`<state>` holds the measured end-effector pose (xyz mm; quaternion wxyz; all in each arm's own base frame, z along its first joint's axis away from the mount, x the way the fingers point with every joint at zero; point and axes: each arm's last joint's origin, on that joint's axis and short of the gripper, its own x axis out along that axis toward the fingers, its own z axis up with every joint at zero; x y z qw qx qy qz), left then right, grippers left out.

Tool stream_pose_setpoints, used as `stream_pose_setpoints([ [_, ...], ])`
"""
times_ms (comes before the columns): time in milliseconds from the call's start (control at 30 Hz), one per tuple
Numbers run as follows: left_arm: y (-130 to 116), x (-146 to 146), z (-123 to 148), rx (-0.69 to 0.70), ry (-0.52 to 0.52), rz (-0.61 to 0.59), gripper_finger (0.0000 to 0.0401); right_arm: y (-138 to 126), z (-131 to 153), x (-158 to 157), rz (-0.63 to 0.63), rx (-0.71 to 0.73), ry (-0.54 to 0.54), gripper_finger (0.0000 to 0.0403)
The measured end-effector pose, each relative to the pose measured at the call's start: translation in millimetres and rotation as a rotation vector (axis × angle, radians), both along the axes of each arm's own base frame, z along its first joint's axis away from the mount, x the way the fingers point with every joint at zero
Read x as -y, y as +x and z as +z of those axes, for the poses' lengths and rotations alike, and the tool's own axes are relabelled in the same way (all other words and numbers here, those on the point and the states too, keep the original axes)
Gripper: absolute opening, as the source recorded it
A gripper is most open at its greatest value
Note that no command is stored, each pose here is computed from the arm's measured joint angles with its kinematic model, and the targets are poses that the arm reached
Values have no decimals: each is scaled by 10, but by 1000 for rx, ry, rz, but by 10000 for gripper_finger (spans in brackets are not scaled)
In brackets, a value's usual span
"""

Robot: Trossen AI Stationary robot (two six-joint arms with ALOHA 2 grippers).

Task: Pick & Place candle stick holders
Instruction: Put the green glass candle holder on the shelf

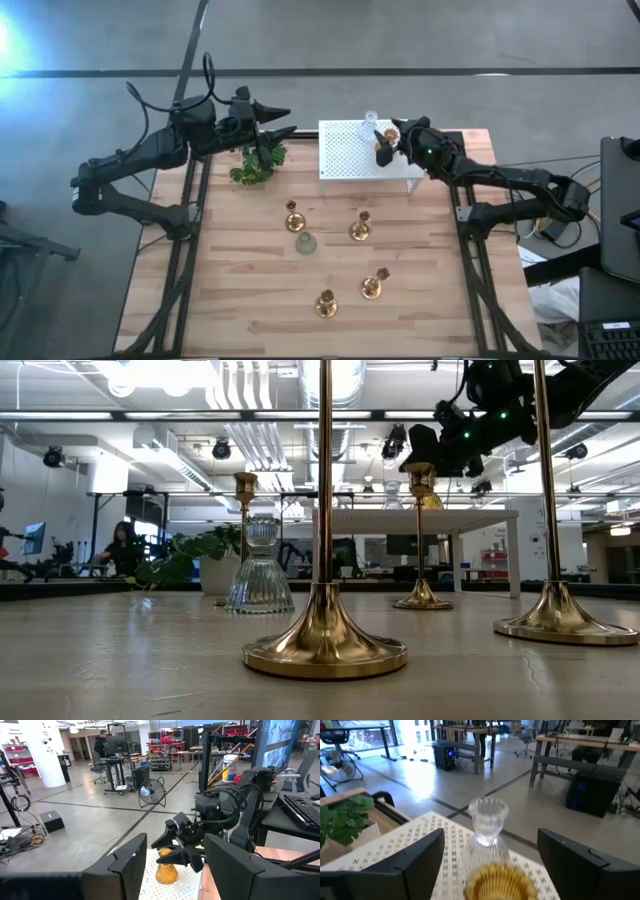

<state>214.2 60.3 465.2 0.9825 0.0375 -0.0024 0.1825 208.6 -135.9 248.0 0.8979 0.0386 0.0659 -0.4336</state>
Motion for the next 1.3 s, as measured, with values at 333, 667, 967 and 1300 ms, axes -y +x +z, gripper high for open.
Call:
stream_pose_setpoints([
  [333,0,0,-16,-15,-7,0,204,-84,553,-52,2,-25,-42,318],
  [667,-1,5,-93,-90,-33,-16,204,-564,1397,-373,86,11,113,289],
  [967,-28,129,-320,-298,-186,-106,199,-899,1825,-702,237,85,150,248],
  [1300,-93,725,-473,-499,-274,-218,186,-977,1795,-766,240,91,212,224],
])
